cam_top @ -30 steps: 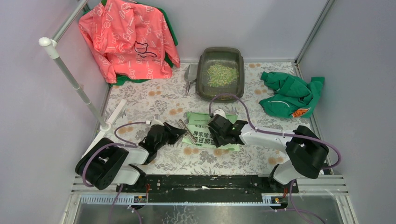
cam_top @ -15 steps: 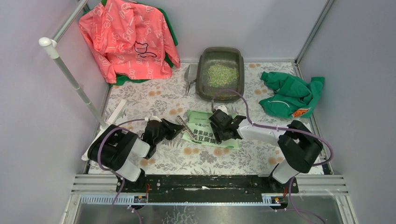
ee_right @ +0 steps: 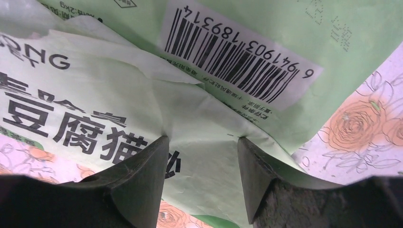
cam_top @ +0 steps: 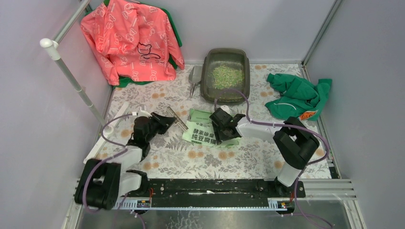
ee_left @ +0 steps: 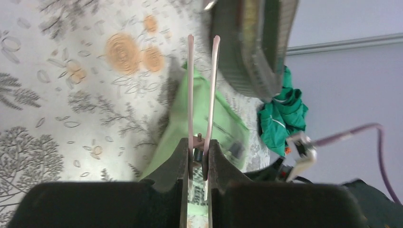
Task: Fill the litter box with clean litter
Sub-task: Clamp the cat litter bag at the center of the board.
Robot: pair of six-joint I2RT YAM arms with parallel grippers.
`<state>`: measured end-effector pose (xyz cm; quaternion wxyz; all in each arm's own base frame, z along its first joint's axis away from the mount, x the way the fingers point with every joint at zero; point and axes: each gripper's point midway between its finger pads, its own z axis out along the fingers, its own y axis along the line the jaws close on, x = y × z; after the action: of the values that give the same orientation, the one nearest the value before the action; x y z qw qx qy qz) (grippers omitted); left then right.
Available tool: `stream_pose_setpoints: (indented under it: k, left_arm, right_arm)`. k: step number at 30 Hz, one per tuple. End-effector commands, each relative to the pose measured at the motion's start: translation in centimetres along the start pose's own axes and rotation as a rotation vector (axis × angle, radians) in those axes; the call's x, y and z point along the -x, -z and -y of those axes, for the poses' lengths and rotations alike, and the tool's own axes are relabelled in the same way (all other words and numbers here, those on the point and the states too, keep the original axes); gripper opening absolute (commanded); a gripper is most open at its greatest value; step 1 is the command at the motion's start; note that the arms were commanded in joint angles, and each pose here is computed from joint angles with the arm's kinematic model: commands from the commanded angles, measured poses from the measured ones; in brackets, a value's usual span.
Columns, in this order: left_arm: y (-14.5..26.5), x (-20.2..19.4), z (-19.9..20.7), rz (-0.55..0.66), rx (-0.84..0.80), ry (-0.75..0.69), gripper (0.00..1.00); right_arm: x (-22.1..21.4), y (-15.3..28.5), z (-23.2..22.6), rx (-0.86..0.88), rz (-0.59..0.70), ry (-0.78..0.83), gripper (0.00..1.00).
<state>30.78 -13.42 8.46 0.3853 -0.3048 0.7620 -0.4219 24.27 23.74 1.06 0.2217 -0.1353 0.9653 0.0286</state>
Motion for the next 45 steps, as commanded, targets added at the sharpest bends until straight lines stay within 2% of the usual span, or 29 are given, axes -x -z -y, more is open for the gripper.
stream_pose_setpoints:
  k: [1,8,13,18,30,39,45]
  left_arm:
    - [2.0,0.7,0.5,0.018,0.049,-0.089,0.01]
    - [4.6,0.1,-0.4,0.033,0.077,-0.095,0.01]
    - [5.1,-1.5,-2.6,0.002,0.103,-0.059,0.01]
    - [4.7,-2.3,-5.0,0.006,0.143,-0.024,0.02]
    - [2.2,-2.7,-6.2,-0.011,0.143,0.076,0.02]
    - [2.1,-2.6,-6.9,0.039,0.135,0.141,0.03]
    - [3.0,-3.2,-8.3,0.057,0.165,0.166,0.0]
  right_arm:
    - [1.7,-1.9,-6.2,0.23,0.011,-0.126,0.61]
    - [3.2,-3.0,-8.0,0.258,0.023,-0.155,0.6]
    - [3.2,-2.5,-8.5,0.293,0.027,-0.153,0.63]
    - [3.5,-1.2,-8.5,0.318,0.047,-0.14,0.65]
    - [3.2,-1.1,-8.1,0.361,0.025,-0.156,0.67]
    - [3.7,-1.2,-7.7,0.393,0.018,-0.18,0.63]
    - [3.8,-1.4,-7.5,0.404,0.01,-0.188,0.62]
